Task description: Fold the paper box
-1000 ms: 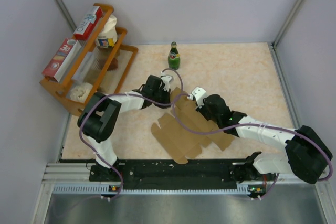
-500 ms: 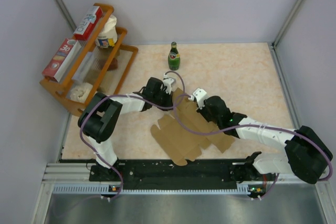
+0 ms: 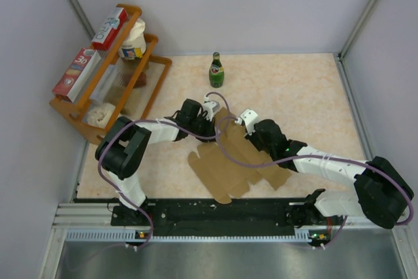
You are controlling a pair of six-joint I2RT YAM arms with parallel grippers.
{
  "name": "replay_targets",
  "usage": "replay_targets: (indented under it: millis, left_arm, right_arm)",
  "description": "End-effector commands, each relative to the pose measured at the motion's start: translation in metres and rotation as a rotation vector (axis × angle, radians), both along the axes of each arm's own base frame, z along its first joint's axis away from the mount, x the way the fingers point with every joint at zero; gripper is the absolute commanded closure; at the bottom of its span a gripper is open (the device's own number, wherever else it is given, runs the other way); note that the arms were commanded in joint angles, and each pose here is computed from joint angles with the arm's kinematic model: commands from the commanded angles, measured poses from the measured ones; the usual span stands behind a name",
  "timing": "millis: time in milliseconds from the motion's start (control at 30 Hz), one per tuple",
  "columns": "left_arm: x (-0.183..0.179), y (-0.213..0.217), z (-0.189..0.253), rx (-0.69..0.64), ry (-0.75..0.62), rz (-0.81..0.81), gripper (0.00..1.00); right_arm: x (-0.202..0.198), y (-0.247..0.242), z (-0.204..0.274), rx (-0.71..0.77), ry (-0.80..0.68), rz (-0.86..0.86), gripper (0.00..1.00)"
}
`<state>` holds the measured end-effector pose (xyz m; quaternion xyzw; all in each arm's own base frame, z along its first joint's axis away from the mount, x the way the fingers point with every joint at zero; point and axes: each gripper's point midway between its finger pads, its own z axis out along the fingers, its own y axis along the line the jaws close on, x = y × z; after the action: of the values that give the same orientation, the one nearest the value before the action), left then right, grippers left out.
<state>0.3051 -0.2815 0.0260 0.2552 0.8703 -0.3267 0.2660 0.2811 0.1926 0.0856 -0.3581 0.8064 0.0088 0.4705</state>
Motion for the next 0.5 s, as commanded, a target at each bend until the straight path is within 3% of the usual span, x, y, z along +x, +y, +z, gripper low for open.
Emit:
replay_targets:
  millis: [0, 467]
  left_arm:
    - [-0.012, -0.005, 0.021, -0.061, -0.005, -0.03, 1.0]
    - [-0.022, -0.017, 0.045, -0.152, -0.015, -0.04, 1.0]
  right_arm:
    - [0.005, 0.009, 0.011, 0.034, -0.036, -0.008, 1.0]
    - [0.001, 0.016, 0.01, 0.057, -0.012, 0.025, 1.0]
